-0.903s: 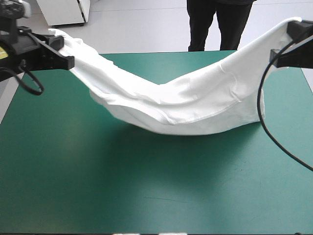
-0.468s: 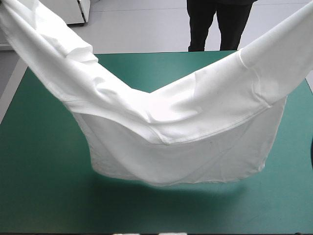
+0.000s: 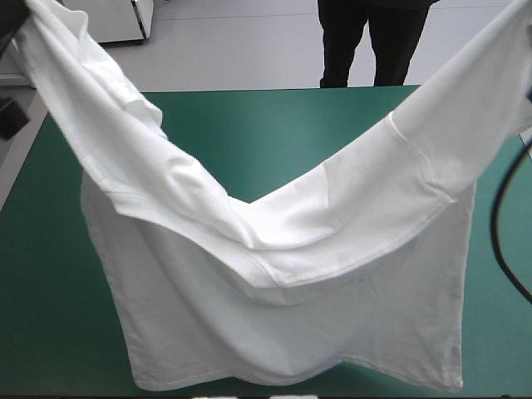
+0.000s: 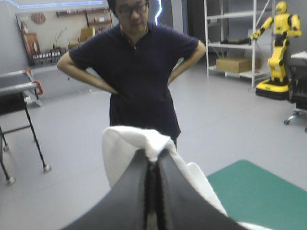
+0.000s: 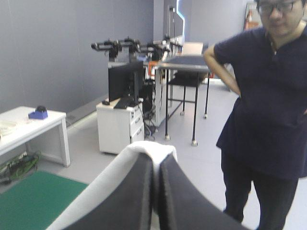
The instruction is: Fold the cloth
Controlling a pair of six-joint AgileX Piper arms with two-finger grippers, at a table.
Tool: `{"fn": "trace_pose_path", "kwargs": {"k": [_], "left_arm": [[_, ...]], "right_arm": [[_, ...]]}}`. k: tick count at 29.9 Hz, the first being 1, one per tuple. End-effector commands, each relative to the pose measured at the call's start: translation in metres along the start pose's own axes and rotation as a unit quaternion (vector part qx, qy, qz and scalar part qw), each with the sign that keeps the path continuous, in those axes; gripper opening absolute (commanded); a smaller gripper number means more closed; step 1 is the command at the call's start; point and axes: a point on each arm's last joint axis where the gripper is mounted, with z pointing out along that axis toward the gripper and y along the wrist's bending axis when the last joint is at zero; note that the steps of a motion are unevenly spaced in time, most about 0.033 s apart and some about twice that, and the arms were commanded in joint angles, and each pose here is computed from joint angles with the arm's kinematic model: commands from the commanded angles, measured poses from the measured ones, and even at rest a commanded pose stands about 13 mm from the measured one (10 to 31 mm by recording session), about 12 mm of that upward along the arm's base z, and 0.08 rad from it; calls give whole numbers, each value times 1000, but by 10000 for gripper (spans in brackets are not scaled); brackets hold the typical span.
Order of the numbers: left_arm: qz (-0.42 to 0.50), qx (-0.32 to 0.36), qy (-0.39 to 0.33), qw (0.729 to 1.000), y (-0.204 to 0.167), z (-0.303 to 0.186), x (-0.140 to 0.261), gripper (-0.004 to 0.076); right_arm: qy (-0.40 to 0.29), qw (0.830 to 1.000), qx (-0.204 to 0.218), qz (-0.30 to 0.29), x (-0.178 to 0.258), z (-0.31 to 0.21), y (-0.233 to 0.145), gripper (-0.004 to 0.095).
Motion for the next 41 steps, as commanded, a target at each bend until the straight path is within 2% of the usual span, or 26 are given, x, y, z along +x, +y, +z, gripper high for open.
{"fn": "trace_pose_path", "kwargs": {"k": [1, 7, 12, 17, 24, 27, 32, 41], "left_arm": [[-5, -19, 26, 999, 17, 46, 15, -22], [-16, -44, 152, 987, 47, 140, 77, -22], [-44, -33, 249, 967, 67, 228, 154, -22], [-71, -25, 319, 945, 78, 287, 225, -22], [-74, -49, 349, 933, 93, 343, 305, -22], [-74, -56, 371, 924, 96, 358, 338, -22], [-86, -71, 400, 910, 100, 375, 386, -22], [-64, -91, 373, 921, 106, 392, 417, -19]], "right_arm": [[62, 998, 23, -5, 21, 42, -7, -15], [199, 975, 94, -27, 81, 130, -27, -17], [288, 951, 106, -41, 144, 207, -39, -17], [340, 932, 119, -32, 203, 269, -55, -17], [391, 911, 129, 8, 288, 329, -90, -16], [413, 900, 136, 34, 318, 341, -108, -17], [423, 892, 137, 85, 352, 353, -132, -17], [446, 878, 140, 100, 383, 360, -145, -6]]}}
